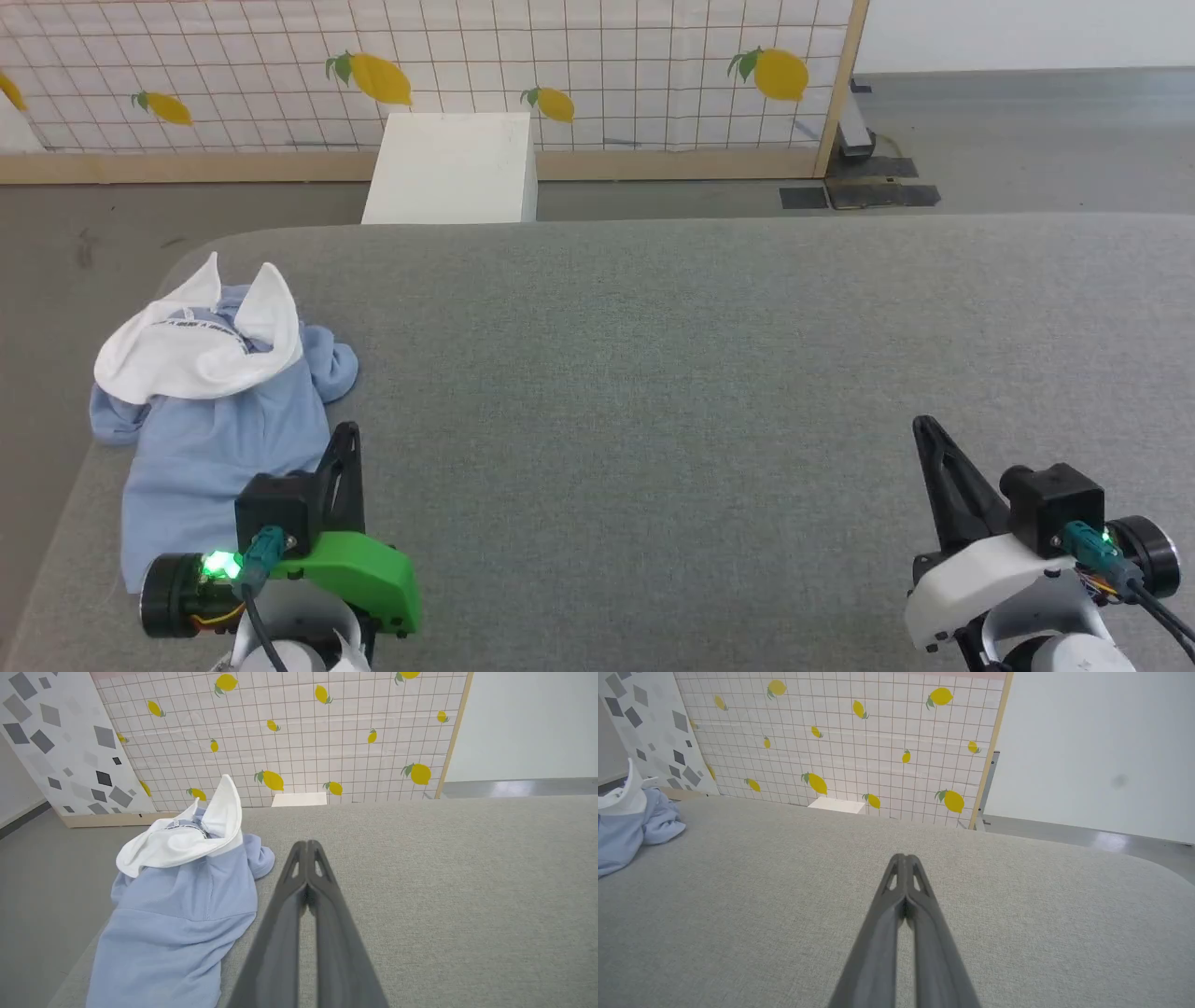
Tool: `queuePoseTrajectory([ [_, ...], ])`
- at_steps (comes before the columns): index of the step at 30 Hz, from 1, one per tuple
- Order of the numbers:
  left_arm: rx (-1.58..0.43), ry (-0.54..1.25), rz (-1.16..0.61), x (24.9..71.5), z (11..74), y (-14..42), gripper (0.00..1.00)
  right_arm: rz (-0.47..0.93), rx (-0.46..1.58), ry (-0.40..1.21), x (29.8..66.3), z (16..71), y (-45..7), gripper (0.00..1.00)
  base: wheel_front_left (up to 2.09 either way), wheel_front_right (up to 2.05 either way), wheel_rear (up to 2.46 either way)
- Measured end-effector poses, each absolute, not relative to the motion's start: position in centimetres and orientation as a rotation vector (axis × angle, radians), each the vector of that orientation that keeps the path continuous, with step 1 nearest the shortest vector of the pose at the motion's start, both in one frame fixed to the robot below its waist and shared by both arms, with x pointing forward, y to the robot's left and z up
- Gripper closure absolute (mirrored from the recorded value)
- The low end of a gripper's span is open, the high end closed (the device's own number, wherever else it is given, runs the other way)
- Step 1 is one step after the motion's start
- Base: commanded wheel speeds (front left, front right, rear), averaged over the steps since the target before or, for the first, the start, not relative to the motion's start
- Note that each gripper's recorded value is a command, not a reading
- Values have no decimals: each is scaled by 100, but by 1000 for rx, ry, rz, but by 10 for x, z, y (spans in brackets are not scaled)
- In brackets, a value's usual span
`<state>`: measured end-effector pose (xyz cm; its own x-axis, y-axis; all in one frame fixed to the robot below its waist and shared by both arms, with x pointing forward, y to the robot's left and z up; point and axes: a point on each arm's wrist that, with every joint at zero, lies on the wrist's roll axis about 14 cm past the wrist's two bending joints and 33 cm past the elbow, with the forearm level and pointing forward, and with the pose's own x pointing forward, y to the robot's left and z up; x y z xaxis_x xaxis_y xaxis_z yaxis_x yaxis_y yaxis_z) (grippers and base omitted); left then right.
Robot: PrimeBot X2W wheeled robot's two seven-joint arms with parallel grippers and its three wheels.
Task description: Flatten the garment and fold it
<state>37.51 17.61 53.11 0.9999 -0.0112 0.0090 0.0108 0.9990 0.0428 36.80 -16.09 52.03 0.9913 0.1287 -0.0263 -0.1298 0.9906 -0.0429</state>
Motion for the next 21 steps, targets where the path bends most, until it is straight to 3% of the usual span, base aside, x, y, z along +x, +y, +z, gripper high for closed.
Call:
queuePoseTrajectory([
  [21, 43, -9, -11, 375, 531, 176, 100, 130, -45, 23, 368, 520, -161, 100, 0, 0, 0],
])
